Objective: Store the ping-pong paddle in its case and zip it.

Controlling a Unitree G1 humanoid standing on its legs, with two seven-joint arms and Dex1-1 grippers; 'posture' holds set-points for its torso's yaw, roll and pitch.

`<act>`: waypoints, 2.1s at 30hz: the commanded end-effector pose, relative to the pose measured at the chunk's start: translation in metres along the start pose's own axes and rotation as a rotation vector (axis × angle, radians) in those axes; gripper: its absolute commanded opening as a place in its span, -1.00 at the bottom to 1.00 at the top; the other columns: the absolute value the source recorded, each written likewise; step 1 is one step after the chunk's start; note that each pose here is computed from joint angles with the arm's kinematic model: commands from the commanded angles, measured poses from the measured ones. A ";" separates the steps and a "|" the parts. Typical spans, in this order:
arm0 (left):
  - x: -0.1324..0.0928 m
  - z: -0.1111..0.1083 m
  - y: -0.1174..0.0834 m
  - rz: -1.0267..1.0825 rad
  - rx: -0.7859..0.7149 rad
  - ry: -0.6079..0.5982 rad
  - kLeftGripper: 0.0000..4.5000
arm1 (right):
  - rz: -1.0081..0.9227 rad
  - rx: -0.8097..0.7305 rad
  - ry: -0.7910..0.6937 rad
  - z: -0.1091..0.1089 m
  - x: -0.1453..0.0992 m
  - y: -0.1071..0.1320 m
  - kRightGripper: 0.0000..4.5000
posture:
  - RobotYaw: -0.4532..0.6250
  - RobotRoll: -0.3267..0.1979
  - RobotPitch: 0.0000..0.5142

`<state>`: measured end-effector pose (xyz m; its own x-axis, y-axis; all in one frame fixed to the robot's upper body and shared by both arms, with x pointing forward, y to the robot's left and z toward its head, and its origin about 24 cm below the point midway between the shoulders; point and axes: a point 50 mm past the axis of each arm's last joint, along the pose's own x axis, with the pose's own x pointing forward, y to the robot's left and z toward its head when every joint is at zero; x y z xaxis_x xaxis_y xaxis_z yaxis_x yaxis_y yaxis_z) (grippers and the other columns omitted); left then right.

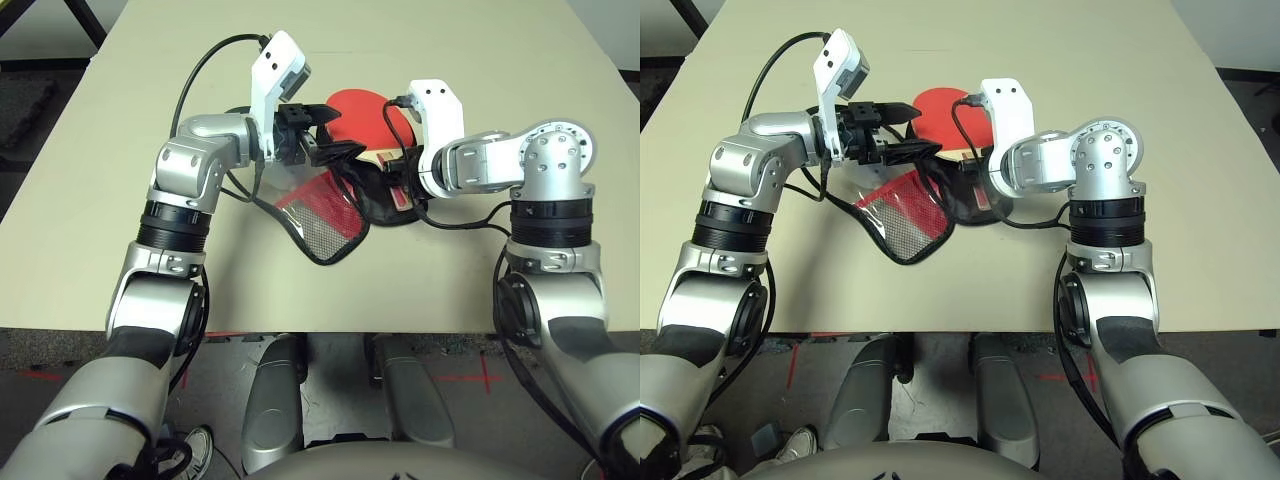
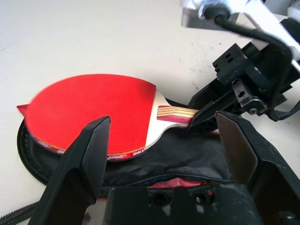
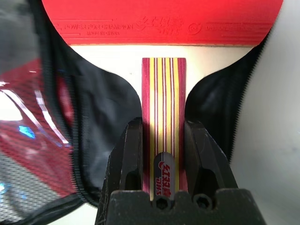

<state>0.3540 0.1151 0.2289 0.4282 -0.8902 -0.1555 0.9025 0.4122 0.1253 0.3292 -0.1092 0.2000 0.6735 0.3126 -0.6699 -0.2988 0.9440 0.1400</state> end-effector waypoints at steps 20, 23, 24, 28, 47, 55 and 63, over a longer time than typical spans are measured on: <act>-0.002 -0.007 -0.002 0.015 0.000 -0.007 1.00 | 0.034 0.078 0.031 0.003 0.018 -0.024 -0.53 | -0.27 0.25 -0.06; -0.002 -0.008 -0.001 0.019 -0.001 -0.007 1.00 | 0.050 0.072 0.023 0.004 0.018 -0.028 -0.53 | -0.27 0.25 -0.07; -0.003 -0.007 -0.001 0.021 0.000 -0.008 1.00 | 0.058 0.068 0.021 0.005 0.017 -0.029 -0.53 | -0.27 0.25 -0.07; -0.004 -0.003 0.003 0.041 0.010 -0.024 1.00 | 0.130 0.040 -0.022 0.011 0.008 -0.033 -0.09 | -0.27 0.25 -0.09; -0.090 0.069 0.084 0.499 0.168 -0.195 1.00 | 0.318 -0.200 -0.508 0.050 -0.072 -0.001 0.99 | -0.22 0.25 -0.14; -0.154 0.014 0.096 0.590 0.096 0.064 1.00 | 0.193 -0.177 -0.545 0.042 -0.078 -0.056 0.99 | -0.19 0.25 -0.10; -0.204 -0.054 0.079 0.542 -0.098 0.353 1.00 | 0.253 -0.218 -0.534 0.031 -0.067 -0.081 0.99 | -0.15 0.25 -0.09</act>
<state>0.3502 0.3294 0.2332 0.8361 -0.4538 -0.3083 0.5283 0.8175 0.2294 0.3296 -0.1981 0.2632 0.8112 0.5626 -0.1593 -0.5617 0.8255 0.0550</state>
